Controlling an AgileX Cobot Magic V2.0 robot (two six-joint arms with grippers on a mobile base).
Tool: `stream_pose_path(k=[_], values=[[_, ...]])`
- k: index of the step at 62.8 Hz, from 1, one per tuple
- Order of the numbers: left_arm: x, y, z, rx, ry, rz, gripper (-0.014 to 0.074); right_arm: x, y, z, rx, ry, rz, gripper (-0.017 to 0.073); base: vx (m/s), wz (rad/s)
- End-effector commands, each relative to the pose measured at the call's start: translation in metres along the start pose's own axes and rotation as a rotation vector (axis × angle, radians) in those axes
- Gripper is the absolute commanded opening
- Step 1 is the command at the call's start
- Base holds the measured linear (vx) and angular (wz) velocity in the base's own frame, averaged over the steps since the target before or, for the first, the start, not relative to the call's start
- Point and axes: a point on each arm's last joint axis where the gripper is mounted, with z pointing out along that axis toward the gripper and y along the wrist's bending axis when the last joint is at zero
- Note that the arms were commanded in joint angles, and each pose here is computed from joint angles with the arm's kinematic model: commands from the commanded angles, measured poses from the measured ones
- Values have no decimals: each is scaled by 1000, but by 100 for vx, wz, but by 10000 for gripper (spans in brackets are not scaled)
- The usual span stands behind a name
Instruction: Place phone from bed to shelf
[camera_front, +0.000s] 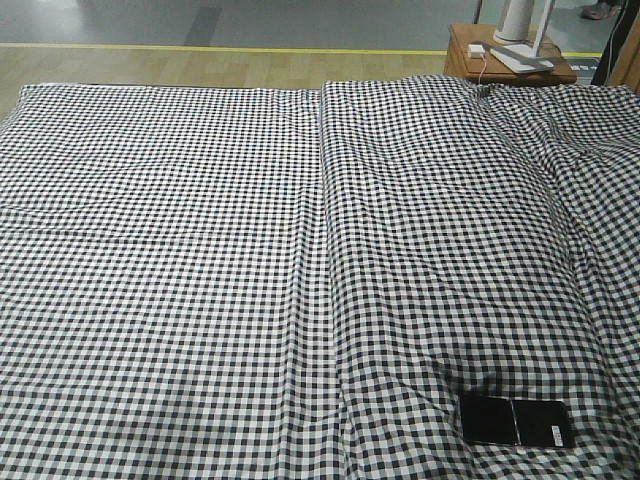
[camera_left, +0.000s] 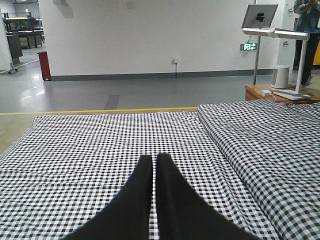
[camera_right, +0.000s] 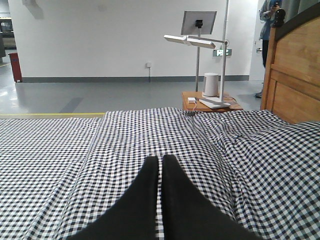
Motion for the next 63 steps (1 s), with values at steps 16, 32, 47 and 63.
stream_pose_path(k=[16, 32, 47, 63], values=[[-15, 1, -2, -5, -105, -19, 1, -5, 0, -1, 6, -78, -18, -5, 0, 0], [-15, 1, -2, -5, -105, -19, 1, -5, 0, -1, 6, -78, -18, -5, 0, 0], [-15, 1, -2, -5, -105, -19, 1, -5, 0, -1, 6, -78, -18, -5, 0, 0], [-15, 1, -2, -5, -105, -19, 1, -5, 0, -1, 6, -80, -18, -5, 0, 0]])
